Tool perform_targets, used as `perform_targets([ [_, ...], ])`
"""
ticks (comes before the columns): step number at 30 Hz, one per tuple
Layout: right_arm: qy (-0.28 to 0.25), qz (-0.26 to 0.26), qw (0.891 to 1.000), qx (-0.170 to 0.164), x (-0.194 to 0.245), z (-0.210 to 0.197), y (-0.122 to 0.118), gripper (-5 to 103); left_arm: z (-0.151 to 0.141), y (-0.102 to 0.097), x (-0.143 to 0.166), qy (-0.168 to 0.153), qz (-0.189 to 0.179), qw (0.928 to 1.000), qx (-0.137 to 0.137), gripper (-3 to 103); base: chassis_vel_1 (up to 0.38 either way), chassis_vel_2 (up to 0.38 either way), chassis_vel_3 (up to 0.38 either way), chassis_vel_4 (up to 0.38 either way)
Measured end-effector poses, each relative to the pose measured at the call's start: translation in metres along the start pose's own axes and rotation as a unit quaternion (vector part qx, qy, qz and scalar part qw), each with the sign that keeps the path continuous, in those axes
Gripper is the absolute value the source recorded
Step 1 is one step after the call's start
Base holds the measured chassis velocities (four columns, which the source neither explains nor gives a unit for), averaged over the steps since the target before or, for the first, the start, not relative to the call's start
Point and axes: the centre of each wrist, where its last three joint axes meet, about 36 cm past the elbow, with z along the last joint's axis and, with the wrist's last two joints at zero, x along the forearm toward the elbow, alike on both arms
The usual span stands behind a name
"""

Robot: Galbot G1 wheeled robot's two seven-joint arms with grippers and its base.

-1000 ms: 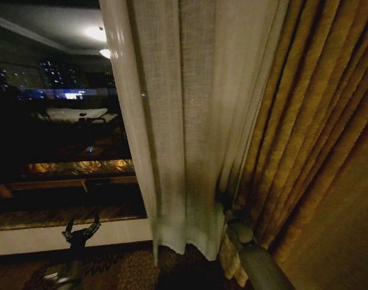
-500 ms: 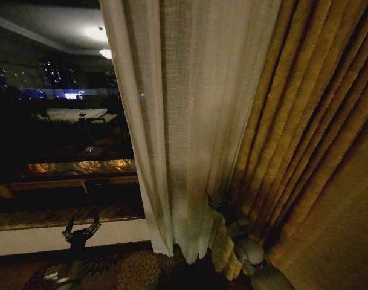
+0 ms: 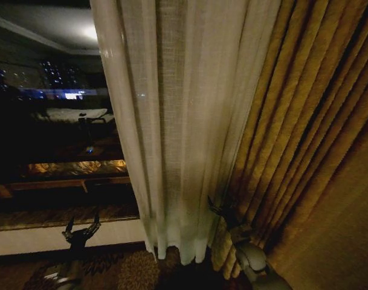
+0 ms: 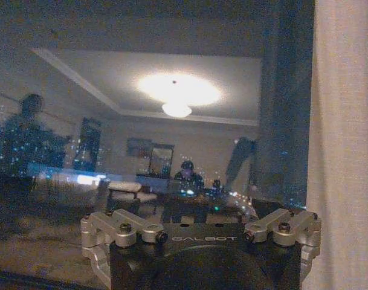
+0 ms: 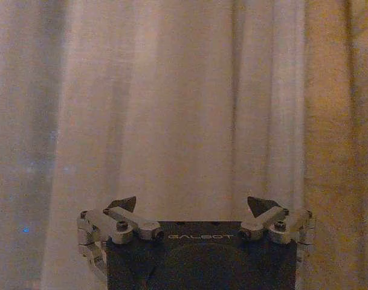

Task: Open the curtains by pulling them apart, changing their state from closed to fully open.

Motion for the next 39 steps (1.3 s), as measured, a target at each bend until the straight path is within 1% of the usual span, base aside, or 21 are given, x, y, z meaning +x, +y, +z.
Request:
perform_targets([
  [7, -0.002, -0.004, 1.0, 0.006, -0.005, -0.001, 0.0, 100, 0.0, 0.0, 0.0, 0.0, 0.0, 1.0, 0.0, 100, 0.053, 0.028, -0.074, -0.038],
  [14, -0.001, -0.013, 1.0, 0.009, -0.003, 0.004, 0.004, 100, 0.0, 0.0, 0.0, 0.0, 0.0, 1.0, 0.0, 100, 0.208, 0.147, -0.189, -0.152],
  [18, 0.0, -0.017, 1.0, 0.012, -0.001, 0.006, 0.003, 100, 0.0, 0.0, 0.0, 0.0, 0.0, 1.0, 0.0, 100, 0.276, 0.235, -0.304, -0.19],
  [27, -0.003, -0.021, 1.0, 0.015, -0.006, 0.007, 0.001, 100, 0.0, 0.0, 0.0, 0.0, 0.0, 1.0, 0.0, 100, 0.334, 0.298, -0.339, -0.301],
  [33, -0.013, -0.023, 1.0, 0.006, -0.012, 0.012, 0.006, 100, 0.0, 0.0, 0.0, 0.0, 0.0, 1.0, 0.0, 100, 0.366, 0.314, -0.371, -0.319],
  [39, -0.02, -0.026, 0.999, -0.001, -0.014, 0.015, 0.009, 100, 0.0, 0.0, 0.0, 0.0, 0.0, 1.0, 0.0, 100, 0.184, 0.209, -0.2, -0.197],
])
